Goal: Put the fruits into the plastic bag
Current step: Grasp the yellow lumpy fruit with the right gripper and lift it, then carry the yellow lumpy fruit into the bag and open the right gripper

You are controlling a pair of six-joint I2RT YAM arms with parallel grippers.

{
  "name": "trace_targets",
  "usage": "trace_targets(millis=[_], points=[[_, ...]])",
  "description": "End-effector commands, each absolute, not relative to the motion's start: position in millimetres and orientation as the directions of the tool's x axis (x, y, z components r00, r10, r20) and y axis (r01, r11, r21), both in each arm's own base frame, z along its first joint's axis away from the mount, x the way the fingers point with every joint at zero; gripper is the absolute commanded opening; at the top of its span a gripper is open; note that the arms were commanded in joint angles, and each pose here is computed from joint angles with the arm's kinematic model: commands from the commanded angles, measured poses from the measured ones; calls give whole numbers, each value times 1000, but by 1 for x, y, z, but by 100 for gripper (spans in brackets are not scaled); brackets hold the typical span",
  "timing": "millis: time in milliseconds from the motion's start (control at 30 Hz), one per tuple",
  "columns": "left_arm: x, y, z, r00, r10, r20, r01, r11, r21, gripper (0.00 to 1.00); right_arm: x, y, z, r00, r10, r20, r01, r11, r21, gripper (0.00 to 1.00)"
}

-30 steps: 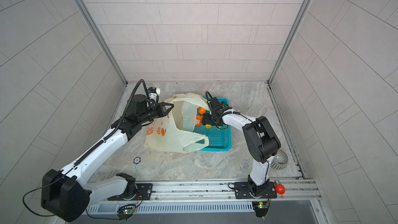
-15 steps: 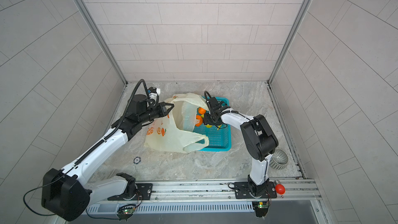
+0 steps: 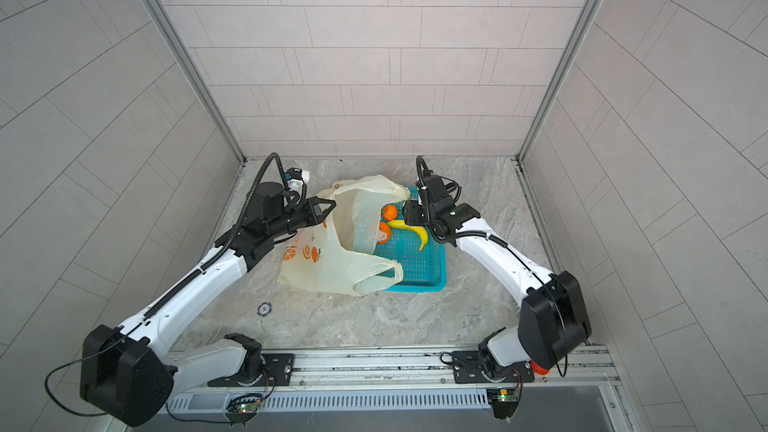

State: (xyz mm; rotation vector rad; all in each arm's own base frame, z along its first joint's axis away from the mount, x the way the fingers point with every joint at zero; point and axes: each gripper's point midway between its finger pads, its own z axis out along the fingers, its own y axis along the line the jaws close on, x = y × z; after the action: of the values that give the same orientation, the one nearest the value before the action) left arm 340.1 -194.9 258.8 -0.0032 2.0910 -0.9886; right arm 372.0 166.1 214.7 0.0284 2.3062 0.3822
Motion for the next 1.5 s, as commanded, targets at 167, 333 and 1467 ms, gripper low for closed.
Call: trace_targets(millis=[167, 333, 1467], points=[[342, -197, 260, -668, -314, -674, 328, 689, -646, 0, 356, 175, 302, -363, 165, -917, -237, 935, 263, 46], [343, -199, 259, -672, -313, -672, 327, 688, -648, 0, 339, 231, 312, -357, 106, -928, -460, 844, 274, 47], [335, -201, 265, -667, -309, -678, 346, 677, -649, 0, 348, 357, 152, -744, -115, -658, -539, 685, 490, 99]])
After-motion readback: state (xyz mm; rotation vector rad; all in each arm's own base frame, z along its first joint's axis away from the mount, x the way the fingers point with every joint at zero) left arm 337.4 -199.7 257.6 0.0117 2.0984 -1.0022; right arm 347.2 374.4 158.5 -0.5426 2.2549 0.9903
